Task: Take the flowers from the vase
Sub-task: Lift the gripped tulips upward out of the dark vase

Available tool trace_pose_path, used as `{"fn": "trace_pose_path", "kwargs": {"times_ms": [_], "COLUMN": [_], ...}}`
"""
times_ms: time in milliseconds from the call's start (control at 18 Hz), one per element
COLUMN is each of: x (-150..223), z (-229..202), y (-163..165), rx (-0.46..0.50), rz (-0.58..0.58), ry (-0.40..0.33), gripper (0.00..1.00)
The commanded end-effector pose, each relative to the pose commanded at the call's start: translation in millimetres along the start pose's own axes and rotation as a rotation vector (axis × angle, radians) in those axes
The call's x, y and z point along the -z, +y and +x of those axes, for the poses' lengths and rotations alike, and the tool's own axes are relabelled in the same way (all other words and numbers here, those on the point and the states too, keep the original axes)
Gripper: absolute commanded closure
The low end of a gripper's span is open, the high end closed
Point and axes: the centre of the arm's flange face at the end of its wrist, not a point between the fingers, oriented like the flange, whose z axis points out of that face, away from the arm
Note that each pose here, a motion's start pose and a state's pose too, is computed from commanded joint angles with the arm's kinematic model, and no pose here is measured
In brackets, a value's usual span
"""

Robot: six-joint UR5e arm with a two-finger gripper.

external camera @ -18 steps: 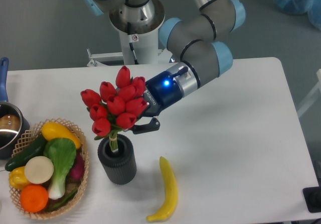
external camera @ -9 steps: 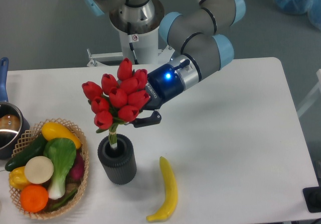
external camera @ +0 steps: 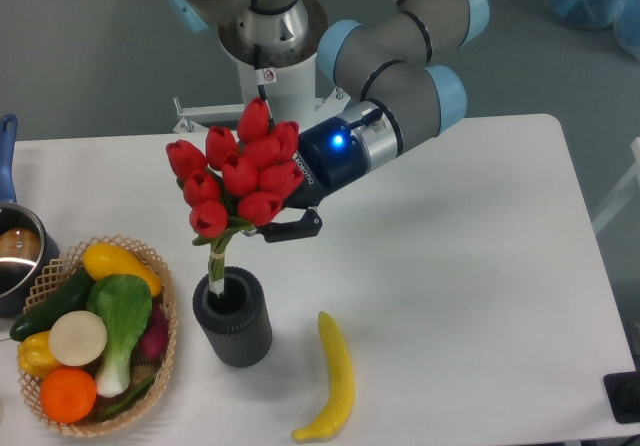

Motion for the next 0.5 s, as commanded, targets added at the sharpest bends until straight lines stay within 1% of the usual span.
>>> {"fn": "trace_pose_path", "kwargs": {"times_ms": [389,500], "x": [12,21], "z": [-1,-4], "y": [-8,-11], "rx": [-0.001,-0.003], "rz": [0.042,0.06], "ry": [-0.009,-0.018], "gripper": [0.6,0.6]}}
